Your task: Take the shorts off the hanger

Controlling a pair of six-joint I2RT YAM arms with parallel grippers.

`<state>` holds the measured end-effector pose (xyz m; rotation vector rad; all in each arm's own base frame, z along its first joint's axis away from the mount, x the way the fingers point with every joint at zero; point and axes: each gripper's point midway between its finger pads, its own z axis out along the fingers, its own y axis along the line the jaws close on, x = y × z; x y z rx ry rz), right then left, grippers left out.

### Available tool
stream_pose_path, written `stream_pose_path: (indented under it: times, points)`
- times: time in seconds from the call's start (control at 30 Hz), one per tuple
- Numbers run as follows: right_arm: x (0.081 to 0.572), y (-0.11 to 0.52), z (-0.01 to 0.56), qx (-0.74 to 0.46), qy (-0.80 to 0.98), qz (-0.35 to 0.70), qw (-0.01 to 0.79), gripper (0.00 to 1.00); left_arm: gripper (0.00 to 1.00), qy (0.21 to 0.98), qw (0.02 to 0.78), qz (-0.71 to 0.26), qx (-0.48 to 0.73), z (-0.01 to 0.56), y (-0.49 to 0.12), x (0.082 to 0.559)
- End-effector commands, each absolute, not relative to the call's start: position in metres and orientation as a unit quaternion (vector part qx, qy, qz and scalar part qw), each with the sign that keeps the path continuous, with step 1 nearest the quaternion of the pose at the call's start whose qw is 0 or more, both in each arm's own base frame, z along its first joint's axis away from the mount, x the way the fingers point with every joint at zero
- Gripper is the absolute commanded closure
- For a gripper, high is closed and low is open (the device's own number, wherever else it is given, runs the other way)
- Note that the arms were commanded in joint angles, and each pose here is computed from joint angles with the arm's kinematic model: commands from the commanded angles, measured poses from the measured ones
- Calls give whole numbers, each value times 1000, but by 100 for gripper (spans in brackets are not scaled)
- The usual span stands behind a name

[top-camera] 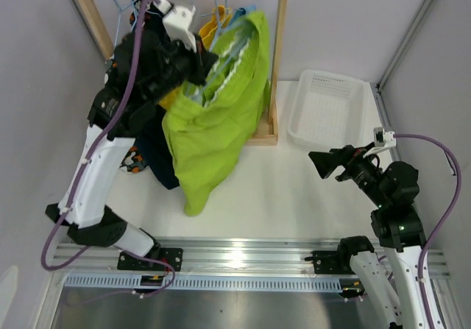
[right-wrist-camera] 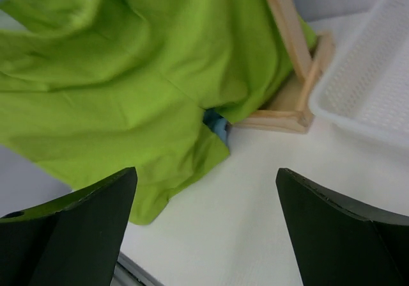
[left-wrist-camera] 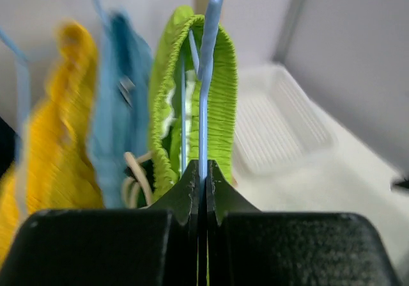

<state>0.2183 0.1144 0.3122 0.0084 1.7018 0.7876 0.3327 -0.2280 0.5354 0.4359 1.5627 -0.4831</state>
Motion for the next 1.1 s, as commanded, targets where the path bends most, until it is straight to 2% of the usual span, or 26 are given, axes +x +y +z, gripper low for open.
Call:
stream_pose_path:
  times: [0.0, 0.07, 0.13, 0.3, 0.5, 0.7, 1.0, 1.03, 1.07]
  points:
    - [187, 141, 381, -127, 654, 387, 637, 0, 100, 657, 647, -277, 269, 529, -235, 249]
    - [182, 144, 400, -154, 640, 386, 646, 1, 100, 667, 620, -299, 284, 501, -239, 229]
    - [181, 148, 411, -176, 632, 389, 647, 1, 100, 653, 608, -342, 294, 510, -229, 193]
    - [187, 154, 448, -196, 608, 398, 658, 1, 100, 625, 601, -397, 299, 533, -209, 143]
    - [205, 164, 447, -194, 609, 412, 649, 0, 100, 588, 603, -440, 312, 559, -188, 99]
    - [222, 185, 437, -197, 605, 424, 644, 0, 100, 573, 581, -472, 334, 560, -191, 80]
    - [217, 233, 444, -234, 588, 445, 633, 0, 100, 590, 568, -466, 336, 540, -203, 93]
    - [215, 236, 442, -240, 587, 451, 628, 3, 100, 593, 566, -465, 335, 538, -205, 96]
    - [212, 239, 449, -246, 574, 458, 633, 12, 100, 594, 567, -463, 334, 537, -205, 97]
